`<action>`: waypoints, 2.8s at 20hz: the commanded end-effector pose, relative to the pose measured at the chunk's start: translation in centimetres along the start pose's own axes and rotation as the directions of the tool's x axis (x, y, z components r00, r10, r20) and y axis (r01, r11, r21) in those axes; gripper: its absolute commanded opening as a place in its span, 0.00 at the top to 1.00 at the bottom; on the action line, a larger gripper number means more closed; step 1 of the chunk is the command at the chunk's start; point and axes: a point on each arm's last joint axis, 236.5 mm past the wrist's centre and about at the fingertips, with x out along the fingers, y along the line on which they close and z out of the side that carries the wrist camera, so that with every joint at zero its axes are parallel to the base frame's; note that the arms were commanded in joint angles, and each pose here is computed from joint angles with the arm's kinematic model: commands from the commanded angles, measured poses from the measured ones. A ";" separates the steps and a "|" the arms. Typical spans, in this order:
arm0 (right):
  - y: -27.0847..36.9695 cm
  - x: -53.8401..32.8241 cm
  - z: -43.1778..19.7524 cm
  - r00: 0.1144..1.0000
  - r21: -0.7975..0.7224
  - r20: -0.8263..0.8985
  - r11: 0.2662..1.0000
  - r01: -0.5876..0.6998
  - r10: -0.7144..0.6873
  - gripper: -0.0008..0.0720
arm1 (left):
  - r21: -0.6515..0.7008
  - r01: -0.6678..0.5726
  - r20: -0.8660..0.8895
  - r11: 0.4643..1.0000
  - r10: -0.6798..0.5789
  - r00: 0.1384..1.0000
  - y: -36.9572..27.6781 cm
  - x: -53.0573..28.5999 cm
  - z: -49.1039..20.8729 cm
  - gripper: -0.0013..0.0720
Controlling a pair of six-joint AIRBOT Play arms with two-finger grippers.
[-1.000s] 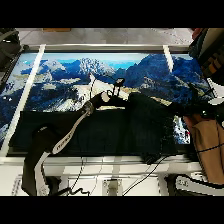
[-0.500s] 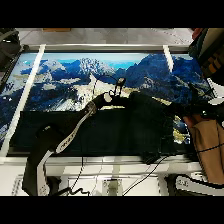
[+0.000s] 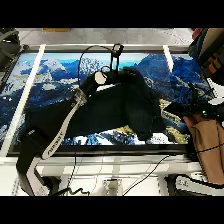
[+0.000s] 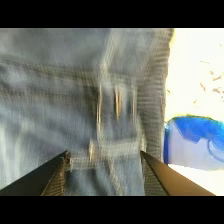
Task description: Fold the clothes and pants, and hang the long-sleeved shirts on hangers.
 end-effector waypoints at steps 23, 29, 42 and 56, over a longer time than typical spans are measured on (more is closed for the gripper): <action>12.5 -1.1 7.6 0.936 -0.060 0.211 0.959 -0.275 0.282 0.02 | 0.134 0.647 -0.773 0.750 -0.330 0.542 -18.2 -6.5 -22.1 0.95; 11.7 -4.3 11.9 0.913 -0.064 0.339 0.974 -0.218 0.227 0.02 | 0.042 0.730 -0.862 0.682 -0.345 0.372 -21.5 -9.7 -25.5 0.50; 7.2 -3.2 9.9 0.968 -0.090 0.249 0.996 -0.017 0.039 0.05 | -0.385 -0.055 -0.560 0.921 -0.186 0.807 4.1 -4.6 -15.3 0.11; 2.8 -3.4 9.2 0.966 -0.125 0.221 0.978 0.166 -0.136 0.05 | -0.420 -0.055 -0.590 0.906 -0.227 0.775 3.6 2.6 -25.0 0.26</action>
